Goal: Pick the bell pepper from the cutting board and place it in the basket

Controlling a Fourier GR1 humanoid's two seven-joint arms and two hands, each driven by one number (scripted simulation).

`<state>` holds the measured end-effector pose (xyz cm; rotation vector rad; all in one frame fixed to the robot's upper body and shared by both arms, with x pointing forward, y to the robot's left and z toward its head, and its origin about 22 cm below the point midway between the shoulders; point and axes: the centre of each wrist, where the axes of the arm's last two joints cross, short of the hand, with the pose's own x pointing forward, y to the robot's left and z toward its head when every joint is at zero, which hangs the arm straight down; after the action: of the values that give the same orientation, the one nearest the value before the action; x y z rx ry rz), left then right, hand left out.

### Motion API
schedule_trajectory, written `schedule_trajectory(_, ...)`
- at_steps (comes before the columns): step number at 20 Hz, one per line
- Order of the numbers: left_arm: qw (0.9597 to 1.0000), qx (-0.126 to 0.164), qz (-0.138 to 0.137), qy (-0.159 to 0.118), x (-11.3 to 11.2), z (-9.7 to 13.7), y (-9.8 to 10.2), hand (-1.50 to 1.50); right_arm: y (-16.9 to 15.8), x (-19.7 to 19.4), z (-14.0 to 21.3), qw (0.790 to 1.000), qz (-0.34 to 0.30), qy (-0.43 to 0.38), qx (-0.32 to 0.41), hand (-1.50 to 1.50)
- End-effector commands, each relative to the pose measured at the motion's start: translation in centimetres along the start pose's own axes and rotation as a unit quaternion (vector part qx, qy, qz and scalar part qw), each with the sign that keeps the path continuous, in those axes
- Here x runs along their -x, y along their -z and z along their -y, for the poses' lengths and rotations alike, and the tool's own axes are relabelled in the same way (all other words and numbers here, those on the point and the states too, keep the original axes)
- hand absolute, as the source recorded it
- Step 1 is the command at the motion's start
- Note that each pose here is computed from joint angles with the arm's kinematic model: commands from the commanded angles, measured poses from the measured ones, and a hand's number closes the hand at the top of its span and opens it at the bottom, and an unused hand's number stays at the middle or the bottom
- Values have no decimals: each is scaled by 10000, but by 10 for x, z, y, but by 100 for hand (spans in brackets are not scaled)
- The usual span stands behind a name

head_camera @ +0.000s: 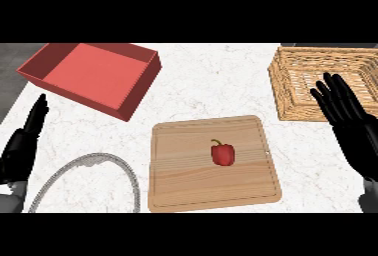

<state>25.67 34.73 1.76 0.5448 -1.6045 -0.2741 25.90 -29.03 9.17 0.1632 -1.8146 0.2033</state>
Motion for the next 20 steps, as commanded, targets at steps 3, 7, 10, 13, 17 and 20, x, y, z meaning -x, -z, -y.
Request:
schedule_trajectory(3, 9944, -111, -8, -1047, -20, 40, -9, 0, -19, 1, -33, 9944, 493, -331, 874, 150)
schedule_trajectory(7, 9736, 300, 27, -2262, -47, 79, -10, 0, -22, -3, -61, 9766, 1257, -1738, 152, 150)
schedule_trajectory(10, 9729, 420, 98, -2273, -52, 85, -12, 0, -25, 28, -121, 9752, 1079, -1842, 589, -150)
schedule_trajectory(13, 9700, 378, 43, -2403, -55, 88, -10, 0, -27, 47, -167, 9675, 908, -1652, 1683, -150)
schedule_trajectory(17, 9706, 246, 39, -2396, -56, 86, -14, 0, -41, 72, -161, 9286, 223, -2509, 2726, -150)
schedule_trajectory(20, 9722, 127, -72, -2336, -46, 80, -20, 0, -62, 91, -145, 8919, -332, -3176, 3202, -150)
